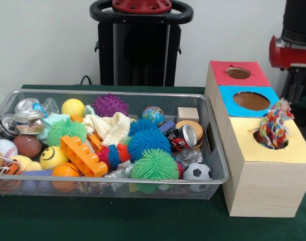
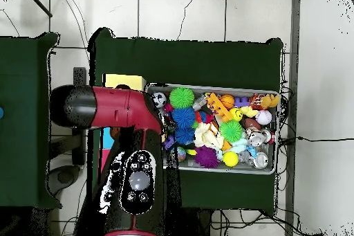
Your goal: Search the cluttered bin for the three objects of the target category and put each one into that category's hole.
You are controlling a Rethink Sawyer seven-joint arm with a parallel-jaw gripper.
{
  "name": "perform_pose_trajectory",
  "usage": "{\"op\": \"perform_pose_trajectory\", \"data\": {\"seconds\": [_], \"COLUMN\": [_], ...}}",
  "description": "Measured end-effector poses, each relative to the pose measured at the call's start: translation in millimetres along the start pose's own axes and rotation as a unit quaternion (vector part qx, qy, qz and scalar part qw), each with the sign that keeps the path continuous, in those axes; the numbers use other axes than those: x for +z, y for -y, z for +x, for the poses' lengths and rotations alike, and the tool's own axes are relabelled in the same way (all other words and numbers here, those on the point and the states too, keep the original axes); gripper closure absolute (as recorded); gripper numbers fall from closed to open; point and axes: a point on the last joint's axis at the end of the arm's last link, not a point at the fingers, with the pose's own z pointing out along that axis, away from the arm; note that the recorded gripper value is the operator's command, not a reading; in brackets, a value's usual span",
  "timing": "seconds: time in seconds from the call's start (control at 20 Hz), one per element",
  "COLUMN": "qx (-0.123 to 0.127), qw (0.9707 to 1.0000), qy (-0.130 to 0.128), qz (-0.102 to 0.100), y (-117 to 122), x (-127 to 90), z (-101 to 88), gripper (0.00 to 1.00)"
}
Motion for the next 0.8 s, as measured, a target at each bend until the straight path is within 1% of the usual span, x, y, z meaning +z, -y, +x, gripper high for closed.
{"op": "perform_pose_trajectory", "data": {"seconds": [0.25,0.5,0.8], "qx": [-0.001,-0.002,-0.002], "qw": [0.9998,0.9996,0.9996], "qy": [0.018,0.024,0.026], "qz": [-0.008,-0.01,-0.011], "y": [-5,-6,-6], "x": [-23,-32,-35], "z": [-7.6,-9.5,-9.9], "gripper": [1.0,1.0,1.0]}}
